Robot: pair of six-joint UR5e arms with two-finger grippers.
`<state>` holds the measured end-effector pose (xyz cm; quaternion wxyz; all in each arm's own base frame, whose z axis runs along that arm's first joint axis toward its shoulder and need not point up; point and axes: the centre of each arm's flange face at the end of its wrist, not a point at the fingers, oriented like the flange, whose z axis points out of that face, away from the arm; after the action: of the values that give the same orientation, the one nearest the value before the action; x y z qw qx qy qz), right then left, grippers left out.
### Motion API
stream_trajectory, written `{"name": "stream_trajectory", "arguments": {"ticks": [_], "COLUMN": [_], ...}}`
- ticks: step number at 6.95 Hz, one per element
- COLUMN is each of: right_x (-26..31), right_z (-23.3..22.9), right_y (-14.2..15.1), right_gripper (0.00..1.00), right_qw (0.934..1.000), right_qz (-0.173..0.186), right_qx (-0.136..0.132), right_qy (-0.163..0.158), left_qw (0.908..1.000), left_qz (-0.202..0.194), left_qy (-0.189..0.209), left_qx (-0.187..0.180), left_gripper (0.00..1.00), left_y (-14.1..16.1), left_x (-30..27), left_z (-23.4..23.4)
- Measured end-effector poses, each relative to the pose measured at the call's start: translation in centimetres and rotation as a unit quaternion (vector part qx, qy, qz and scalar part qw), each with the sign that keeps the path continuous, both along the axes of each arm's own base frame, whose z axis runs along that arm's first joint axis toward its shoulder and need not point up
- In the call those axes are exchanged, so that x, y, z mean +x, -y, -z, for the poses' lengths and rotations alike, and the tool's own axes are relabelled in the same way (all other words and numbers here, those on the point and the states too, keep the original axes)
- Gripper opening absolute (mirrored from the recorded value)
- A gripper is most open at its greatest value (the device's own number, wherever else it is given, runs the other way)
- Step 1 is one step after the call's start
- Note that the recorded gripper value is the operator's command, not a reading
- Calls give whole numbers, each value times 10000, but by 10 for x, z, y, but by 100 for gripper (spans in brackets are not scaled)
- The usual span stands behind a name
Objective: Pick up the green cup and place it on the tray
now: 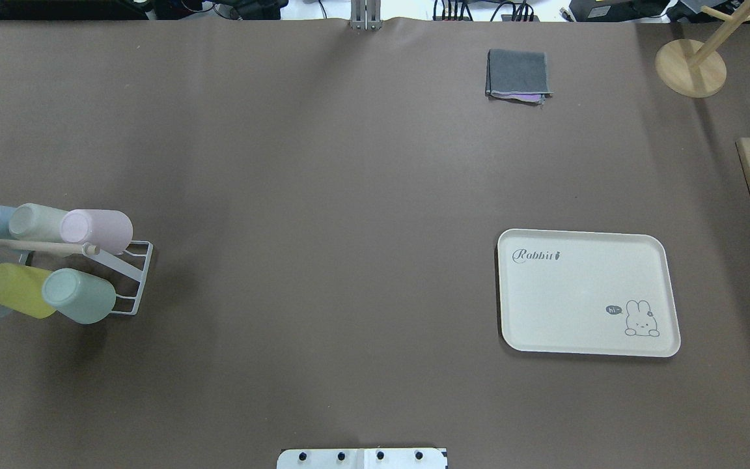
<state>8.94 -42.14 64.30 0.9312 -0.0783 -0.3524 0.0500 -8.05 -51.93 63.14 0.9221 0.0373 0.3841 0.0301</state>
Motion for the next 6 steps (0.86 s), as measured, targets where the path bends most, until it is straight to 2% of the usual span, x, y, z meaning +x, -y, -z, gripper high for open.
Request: {"name": "stream_trajectory", "arguments": {"ticks": [4, 6], "right_x": [0, -16], "right_z": [10, 35], "right_y": [1, 8], "right_gripper": [99, 99], "right_qw": [10000, 9999], "right_qz": [-9, -111], "right_qx": [13, 42], "right_qy": [2, 15], "left_qw": [10000, 9998], "left_qz": [7, 18], "left_qy": [11, 30], "left_qx": [51, 189], "left_gripper": [98, 98], "left_y": [3, 2], "left_x": [0, -1], "left_z": [9, 24]}}
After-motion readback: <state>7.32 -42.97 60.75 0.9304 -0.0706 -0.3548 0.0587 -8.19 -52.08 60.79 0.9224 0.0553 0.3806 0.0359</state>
